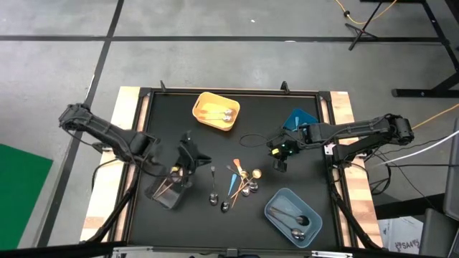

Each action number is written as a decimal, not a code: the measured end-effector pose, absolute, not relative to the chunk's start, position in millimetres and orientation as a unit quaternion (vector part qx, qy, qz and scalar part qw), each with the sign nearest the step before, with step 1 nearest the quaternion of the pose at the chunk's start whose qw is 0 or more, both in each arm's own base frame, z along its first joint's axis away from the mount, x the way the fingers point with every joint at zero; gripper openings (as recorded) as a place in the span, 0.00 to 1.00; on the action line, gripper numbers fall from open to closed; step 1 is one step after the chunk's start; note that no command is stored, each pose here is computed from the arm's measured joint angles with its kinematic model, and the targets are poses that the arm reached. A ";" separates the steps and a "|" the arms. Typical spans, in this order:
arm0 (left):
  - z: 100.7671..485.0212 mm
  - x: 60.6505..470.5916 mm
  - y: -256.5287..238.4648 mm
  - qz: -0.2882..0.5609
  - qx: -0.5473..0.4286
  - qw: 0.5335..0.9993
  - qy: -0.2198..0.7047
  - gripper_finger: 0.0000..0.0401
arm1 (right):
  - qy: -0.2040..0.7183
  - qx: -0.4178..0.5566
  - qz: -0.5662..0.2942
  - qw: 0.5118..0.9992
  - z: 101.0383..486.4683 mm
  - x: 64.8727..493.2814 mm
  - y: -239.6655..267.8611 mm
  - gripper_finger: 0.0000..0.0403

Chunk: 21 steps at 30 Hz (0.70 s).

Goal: Sort silverware by color (type)
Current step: Put the black spoon into the light blue bin

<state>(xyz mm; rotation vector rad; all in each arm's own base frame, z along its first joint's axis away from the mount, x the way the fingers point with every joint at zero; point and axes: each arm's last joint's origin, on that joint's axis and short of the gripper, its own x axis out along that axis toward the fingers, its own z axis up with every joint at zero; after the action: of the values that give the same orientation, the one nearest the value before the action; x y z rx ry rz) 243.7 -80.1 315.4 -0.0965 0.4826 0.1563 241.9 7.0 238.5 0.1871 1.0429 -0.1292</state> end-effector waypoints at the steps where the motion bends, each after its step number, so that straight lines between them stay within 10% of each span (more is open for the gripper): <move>1: 316.2 245.1 -77.9 0.075 -0.051 0.968 0.236 0.10 | 0.497 0.089 -0.062 0.861 238.6 241.9 7.0 0.17; 21: 272.0 308.6 -52.7 -0.022 0.025 0.963 0.268 0.33 | 0.495 0.094 -0.064 0.861 238.7 242.2 6.8 0.17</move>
<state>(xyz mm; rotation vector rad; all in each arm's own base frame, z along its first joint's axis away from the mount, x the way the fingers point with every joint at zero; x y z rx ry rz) 308.6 -52.7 272.0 0.0509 0.5431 -0.0440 242.2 6.8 238.7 0.1980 1.0388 -0.1348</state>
